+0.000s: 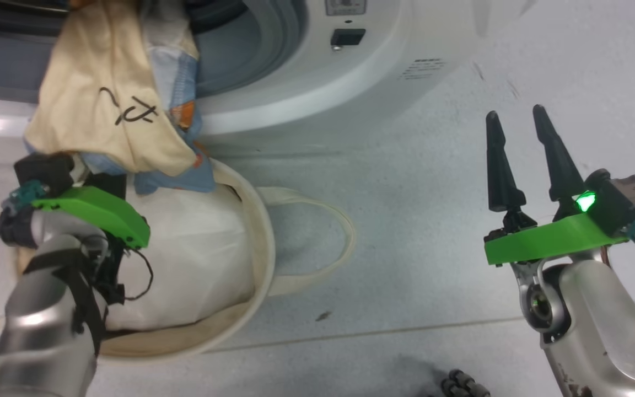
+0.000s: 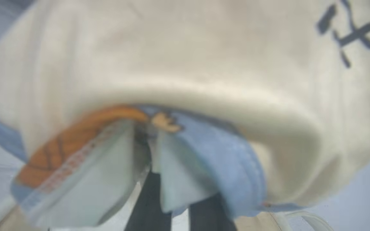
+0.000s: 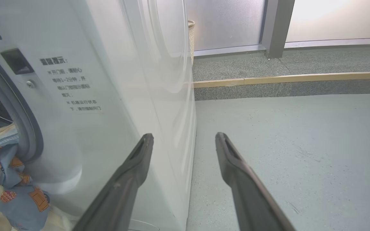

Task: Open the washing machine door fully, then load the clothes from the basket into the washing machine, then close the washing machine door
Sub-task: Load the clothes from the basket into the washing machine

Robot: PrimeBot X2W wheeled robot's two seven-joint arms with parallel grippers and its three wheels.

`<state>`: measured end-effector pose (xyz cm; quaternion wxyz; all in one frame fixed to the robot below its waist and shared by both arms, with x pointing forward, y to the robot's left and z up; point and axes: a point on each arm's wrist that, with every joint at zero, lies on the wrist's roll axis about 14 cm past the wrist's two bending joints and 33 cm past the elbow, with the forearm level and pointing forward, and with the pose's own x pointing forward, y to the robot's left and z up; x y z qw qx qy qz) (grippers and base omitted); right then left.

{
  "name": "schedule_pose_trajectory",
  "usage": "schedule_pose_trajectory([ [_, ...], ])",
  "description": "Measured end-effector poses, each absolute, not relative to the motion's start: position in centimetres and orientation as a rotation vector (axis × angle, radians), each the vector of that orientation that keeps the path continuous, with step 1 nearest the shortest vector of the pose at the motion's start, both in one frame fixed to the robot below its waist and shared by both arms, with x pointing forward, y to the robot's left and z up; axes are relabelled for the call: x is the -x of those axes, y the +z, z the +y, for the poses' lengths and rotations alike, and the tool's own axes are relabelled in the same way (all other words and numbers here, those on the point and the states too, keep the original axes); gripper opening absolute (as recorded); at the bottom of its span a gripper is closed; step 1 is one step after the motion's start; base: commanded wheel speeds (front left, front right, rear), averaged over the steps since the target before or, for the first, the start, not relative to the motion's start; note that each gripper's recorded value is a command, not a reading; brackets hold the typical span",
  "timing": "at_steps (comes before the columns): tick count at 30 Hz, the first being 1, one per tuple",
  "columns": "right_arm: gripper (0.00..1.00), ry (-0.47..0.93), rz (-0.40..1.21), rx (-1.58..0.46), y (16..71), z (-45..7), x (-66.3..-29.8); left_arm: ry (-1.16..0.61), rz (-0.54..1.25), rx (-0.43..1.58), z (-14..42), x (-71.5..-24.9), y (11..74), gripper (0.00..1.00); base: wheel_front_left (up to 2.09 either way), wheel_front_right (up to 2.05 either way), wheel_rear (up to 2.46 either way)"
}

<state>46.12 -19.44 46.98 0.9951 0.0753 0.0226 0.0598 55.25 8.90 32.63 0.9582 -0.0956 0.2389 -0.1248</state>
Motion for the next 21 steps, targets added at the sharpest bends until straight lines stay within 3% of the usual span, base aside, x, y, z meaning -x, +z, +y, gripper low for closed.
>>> schedule_pose_trajectory([
  [16, 1.0, 0.184, -0.006, -0.253, 50.1, -16.0, -43.8, -0.264, 0.174, 0.176, 10.2, -53.9, 45.4, 0.0, 0.0, 0.0, 0.0],
  [21, 1.0, 0.182, 0.002, -0.26, 49.8, -15.9, -43.9, -0.273, 0.156, 0.166, 9.7, -55.9, 46.5, 0.0, 0.0, 0.0, 0.0],
])
